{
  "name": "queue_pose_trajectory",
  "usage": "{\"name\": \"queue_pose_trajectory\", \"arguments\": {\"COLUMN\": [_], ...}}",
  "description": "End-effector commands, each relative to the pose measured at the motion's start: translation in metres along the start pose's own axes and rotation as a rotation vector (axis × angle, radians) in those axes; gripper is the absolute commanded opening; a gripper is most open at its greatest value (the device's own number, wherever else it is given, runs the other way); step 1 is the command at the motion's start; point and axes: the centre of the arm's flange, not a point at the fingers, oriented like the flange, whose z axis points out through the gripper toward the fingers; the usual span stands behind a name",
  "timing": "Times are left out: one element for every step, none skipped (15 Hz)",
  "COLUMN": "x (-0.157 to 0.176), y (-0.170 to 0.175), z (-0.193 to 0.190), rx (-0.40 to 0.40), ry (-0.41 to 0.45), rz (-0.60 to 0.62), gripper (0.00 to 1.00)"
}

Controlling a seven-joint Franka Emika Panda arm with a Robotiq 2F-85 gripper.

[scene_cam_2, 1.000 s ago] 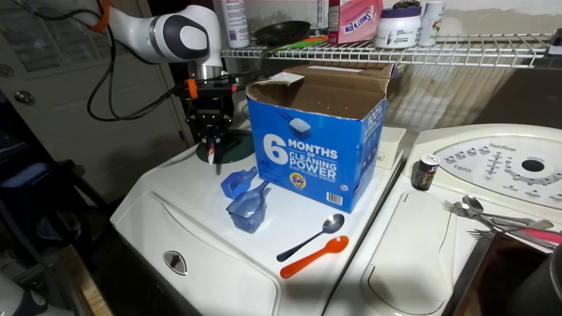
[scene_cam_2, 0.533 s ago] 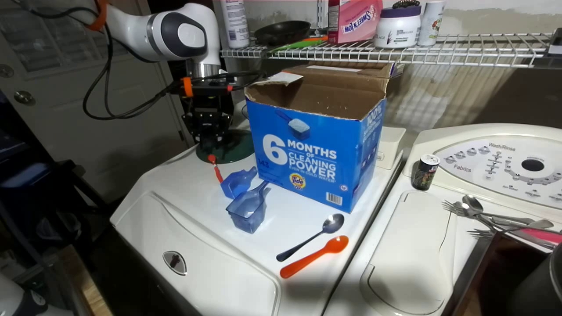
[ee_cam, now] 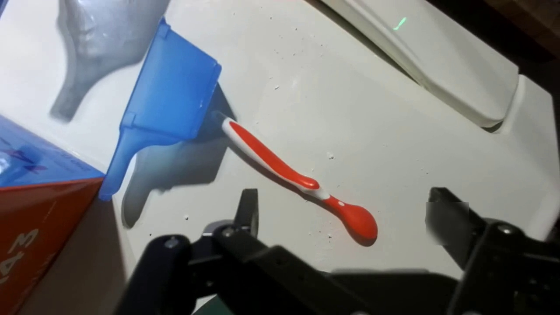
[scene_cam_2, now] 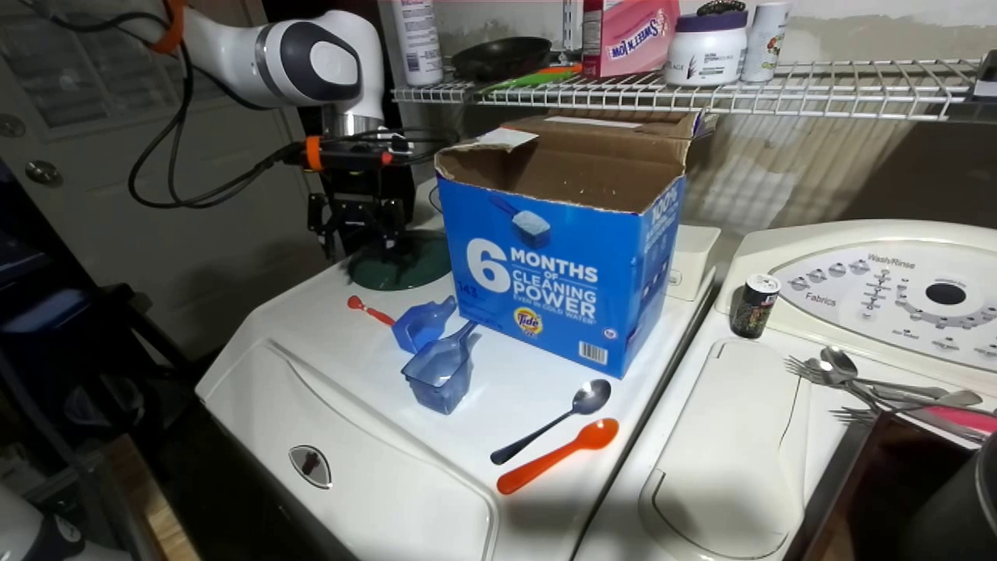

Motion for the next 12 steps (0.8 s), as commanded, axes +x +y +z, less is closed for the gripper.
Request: {"name": "queue_pose_trajectory", "arguments": {"x": [-0.010,-0.014,-0.017,-0.023,-0.028,-0.033,-0.039,-0.044,-0.048,-0.052,-0.056,-0.049], "y": [-0.013,-0.017,-0.019,-0.022,-0.025,-0.027,-0.030,-0.031,-0.033,-0.033,-0.034,-0.027], "z": [-0.018,-0.023,-0.028,-0.034,-0.041,-0.047,-0.055,-0.061,-0.068,-0.074,-0.077,-0.065], "rx": [-0.029,-0.036,-0.042,-0.049,-0.064,-0.083,-0.109,-0.135,-0.162,-0.192,-0.220,-0.165], "ry": [-0.049,-0.060,-0.072,-0.084,-0.102,-0.111,-0.122,-0.131,-0.140,-0.148,-0.148,-0.129], "rz": [0.072,0.093,0.109,0.123,0.139,0.153,0.161,0.170,0.178,0.185,0.182,0.165], "gripper": [1.00,1.00,1.00,1.00,1.00,1.00,1.00,1.00,1.00,1.00,1.00,1.00]}}
